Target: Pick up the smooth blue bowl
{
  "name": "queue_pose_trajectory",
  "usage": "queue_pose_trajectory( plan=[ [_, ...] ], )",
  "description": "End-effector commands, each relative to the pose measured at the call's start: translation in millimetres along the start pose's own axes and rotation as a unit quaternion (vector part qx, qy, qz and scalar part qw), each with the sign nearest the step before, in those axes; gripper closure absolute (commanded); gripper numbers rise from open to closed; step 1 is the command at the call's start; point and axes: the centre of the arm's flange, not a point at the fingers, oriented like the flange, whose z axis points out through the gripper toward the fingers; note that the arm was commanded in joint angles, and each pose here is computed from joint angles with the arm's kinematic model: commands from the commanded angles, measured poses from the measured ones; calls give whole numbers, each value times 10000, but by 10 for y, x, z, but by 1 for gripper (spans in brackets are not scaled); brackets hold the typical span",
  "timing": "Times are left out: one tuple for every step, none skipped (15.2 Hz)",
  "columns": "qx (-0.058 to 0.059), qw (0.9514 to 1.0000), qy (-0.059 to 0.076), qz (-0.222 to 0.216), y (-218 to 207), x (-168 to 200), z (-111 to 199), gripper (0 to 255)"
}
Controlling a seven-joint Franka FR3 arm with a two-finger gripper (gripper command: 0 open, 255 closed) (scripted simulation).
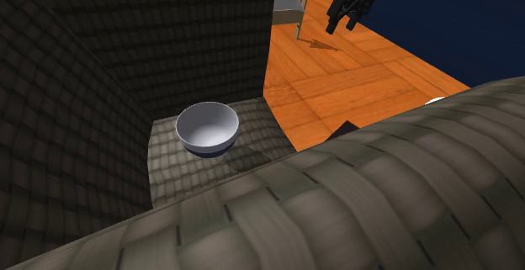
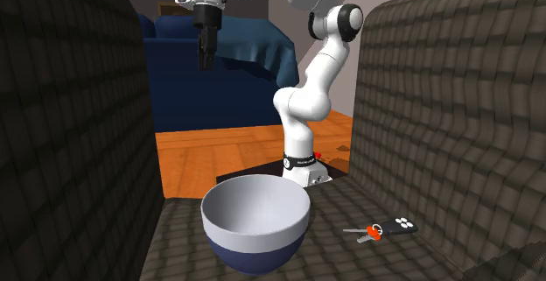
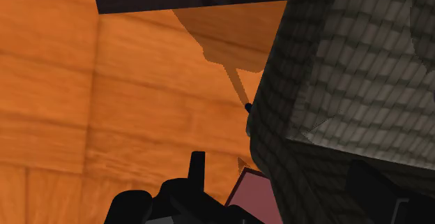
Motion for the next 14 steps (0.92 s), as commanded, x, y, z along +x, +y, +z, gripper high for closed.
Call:
queue_pose_trajectory(
  plan=[
    [0,10000,0,0,0,0,0,0],
    [11,10000,-16,-9,-111,8,65,0],
    [22,10000,-33,-19,-223,16,129,0],
    [34,10000,-49,-28,-335,23,194,0],
    [45,10000,-66,-37,-447,30,258,0],
    [56,9999,-82,-47,-559,36,322,0],
    [67,9999,-98,-56,-671,42,386,0],
    [79,9999,-115,-66,-784,48,449,0],
    [90,9998,-131,-75,-896,53,512,0],
    [101,9998,-147,-84,-1009,58,575,0],
    [112,9998,-164,-94,-1122,62,638,0],
    [123,9997,-180,-103,-1235,66,700,0],
    [135,9997,-196,-112,-1348,70,763,0],
    [146,9996,-213,-122,-1461,73,825,0]
  ],
)
